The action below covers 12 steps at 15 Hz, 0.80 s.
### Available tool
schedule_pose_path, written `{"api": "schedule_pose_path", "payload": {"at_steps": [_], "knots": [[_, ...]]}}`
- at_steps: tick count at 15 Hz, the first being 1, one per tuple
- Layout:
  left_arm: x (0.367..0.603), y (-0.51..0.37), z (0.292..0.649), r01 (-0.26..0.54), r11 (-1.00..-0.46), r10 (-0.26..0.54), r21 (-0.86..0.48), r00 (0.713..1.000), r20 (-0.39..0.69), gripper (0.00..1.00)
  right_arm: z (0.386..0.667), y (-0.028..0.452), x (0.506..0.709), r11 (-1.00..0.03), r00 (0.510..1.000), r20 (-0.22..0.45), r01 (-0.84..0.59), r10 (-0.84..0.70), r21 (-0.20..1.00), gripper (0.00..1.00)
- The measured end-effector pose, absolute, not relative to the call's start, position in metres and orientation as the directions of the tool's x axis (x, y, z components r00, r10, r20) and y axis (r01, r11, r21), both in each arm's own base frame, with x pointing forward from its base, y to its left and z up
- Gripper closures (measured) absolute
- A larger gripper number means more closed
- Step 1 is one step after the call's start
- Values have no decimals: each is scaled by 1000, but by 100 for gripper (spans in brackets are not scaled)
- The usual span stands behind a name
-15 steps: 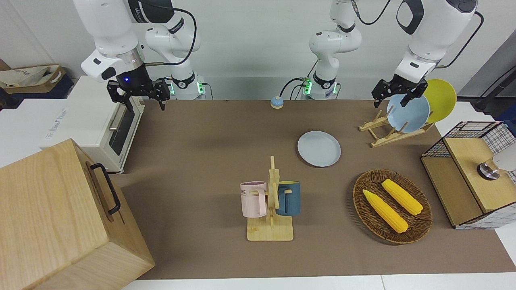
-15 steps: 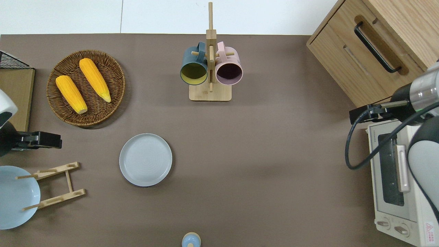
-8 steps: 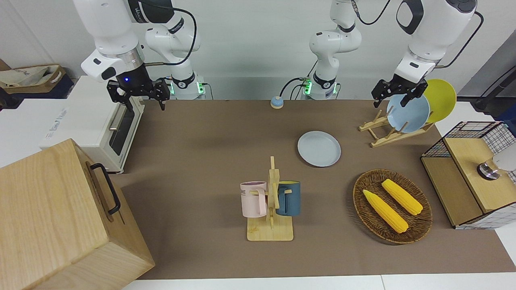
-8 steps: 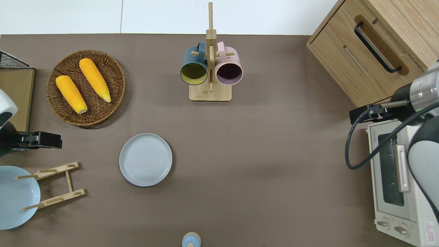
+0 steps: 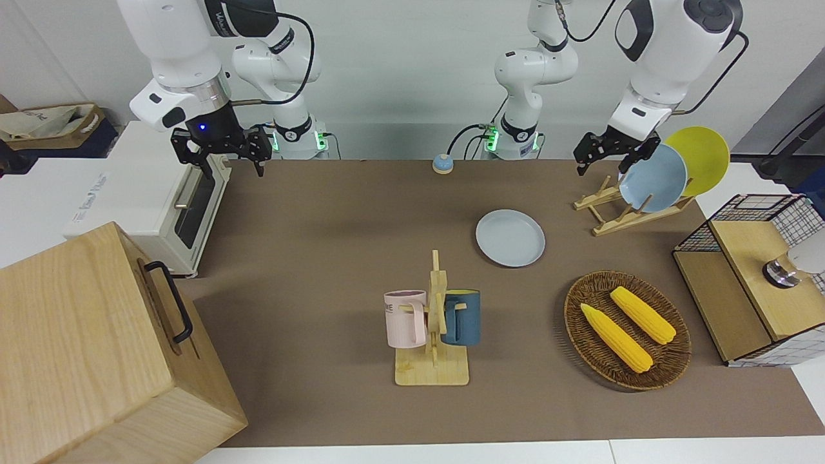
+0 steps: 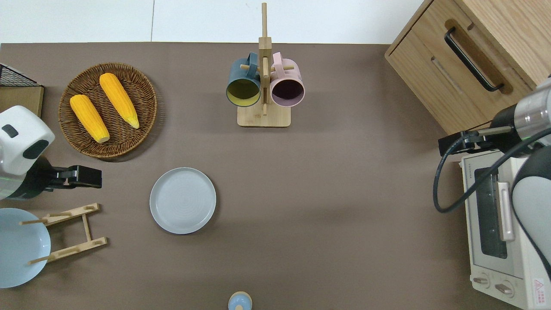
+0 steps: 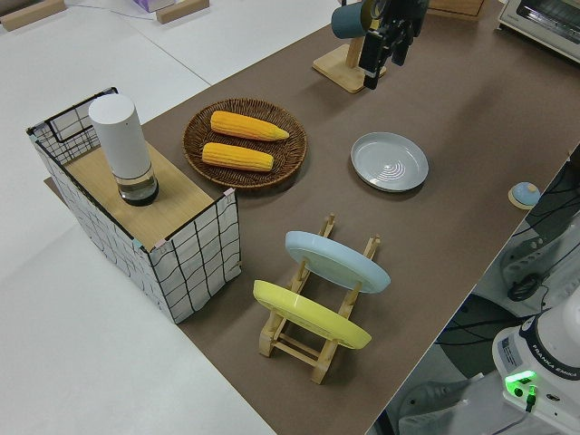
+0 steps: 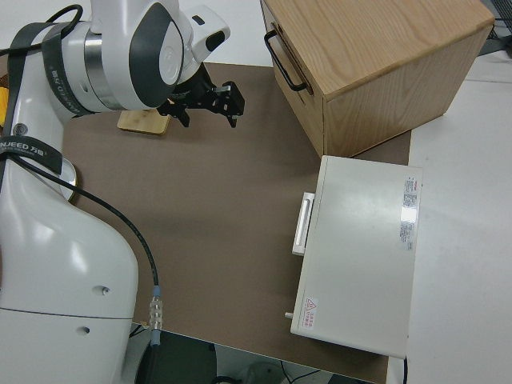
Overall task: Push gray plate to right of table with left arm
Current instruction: 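Move the left gripper toward the gray plate's edge nearest the robot's left arm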
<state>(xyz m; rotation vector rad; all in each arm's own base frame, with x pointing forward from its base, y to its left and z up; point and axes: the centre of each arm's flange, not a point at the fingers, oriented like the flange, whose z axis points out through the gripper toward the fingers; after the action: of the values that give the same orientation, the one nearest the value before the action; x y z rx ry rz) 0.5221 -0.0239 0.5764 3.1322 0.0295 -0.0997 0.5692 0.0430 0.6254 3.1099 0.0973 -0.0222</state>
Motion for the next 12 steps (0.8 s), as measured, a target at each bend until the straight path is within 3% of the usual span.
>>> {"api": "schedule_pose_path", "payload": {"at_steps": [12], "knots": [[508,-39,470,19,-999,17,32,998,-66,0,625,43,569,-998,998,-15,63,62,30,1]]}}
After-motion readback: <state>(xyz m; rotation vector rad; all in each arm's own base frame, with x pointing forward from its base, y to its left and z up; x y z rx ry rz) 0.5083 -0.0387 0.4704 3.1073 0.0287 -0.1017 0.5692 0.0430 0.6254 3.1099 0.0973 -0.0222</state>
